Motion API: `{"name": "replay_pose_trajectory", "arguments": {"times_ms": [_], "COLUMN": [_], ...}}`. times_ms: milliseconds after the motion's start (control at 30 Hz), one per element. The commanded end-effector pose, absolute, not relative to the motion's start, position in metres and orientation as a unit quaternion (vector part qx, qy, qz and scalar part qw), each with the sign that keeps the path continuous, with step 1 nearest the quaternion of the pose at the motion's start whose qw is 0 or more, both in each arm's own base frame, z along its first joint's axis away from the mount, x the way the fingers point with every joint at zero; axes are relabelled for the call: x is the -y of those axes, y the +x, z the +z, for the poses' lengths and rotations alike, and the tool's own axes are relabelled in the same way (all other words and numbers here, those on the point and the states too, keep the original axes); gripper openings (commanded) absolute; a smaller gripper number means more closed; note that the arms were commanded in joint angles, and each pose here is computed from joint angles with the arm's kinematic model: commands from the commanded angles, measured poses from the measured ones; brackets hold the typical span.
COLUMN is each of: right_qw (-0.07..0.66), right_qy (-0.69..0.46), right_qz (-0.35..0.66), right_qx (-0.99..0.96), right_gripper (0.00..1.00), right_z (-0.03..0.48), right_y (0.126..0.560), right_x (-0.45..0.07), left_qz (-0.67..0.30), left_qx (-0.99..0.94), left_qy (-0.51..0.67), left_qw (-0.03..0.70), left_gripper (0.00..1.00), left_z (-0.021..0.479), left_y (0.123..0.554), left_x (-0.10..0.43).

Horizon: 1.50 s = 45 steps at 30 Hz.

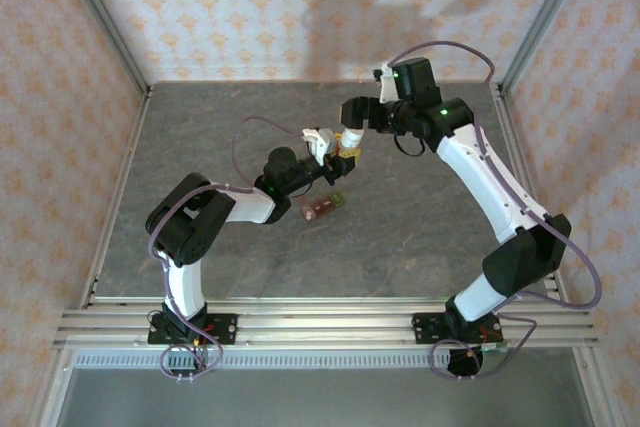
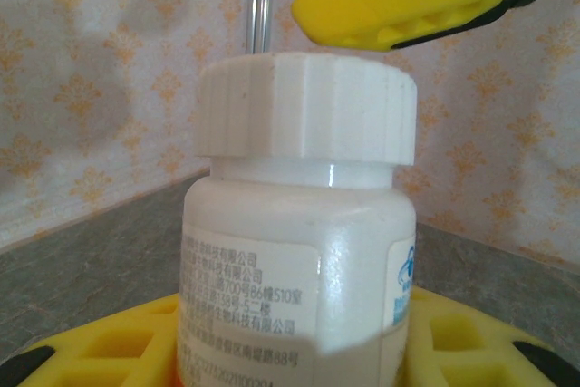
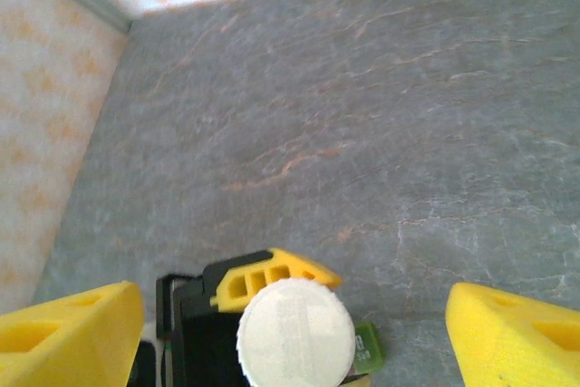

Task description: Sort the pills into containers

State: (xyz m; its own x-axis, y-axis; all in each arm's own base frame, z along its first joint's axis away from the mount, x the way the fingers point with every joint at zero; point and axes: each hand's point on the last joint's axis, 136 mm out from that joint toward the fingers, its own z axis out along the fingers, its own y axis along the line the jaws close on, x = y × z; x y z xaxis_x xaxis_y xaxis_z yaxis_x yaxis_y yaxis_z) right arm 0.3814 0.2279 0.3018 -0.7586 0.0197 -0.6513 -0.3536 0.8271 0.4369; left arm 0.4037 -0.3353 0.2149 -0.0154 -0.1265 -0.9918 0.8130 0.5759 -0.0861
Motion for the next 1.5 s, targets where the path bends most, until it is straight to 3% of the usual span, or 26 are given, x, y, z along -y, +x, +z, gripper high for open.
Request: {"name": "replay_pose_trajectory", "arguments": {"times_ms": [0,533,633,767,900,1200,1467], "right_qw": [0.320,0.300,0.297,0.290,0.277,0.280,0.316], "right_qy": [-0.154,-0.144,-0.140,-0.136,-0.120,0.074,0.131], "right_qz": [0.302,0.289,0.286,0.280,0.281,0.209,0.261], "right_qx": [-0.885,-0.898,-0.900,-0.905,-0.911,-0.934,-0.903], "right_gripper": [0.83,0.70,0.63,0.48,0.41,0.39,0.44], "right_z": [0.294,0.274,0.271,0.266,0.257,0.237,0.265], "right_y": [0.369,0.376,0.378,0.378,0.377,0.378,0.375], "right_x": [-0.240,-0.239,-0.239,-0.237,-0.237,-0.217,-0.237], "left_qz": [-0.378,-0.377,-0.377,-0.376,-0.376,-0.376,-0.378], "left_qx": [-0.567,-0.567,-0.567,-0.568,-0.567,-0.568,-0.570], "left_qy": [0.286,0.286,0.287,0.286,0.286,0.286,0.284], "left_qw": [0.673,0.674,0.674,0.674,0.675,0.674,0.672], "left_gripper": [0.00,0.00,0.00,0.00,0.00,0.00,0.00], "left_z": [0.252,0.252,0.251,0.252,0.252,0.250,0.249], "left_y": [0.396,0.395,0.395,0.395,0.395,0.397,0.397], "left_x": [0.338,0.337,0.337,0.336,0.336,0.338,0.338]}}
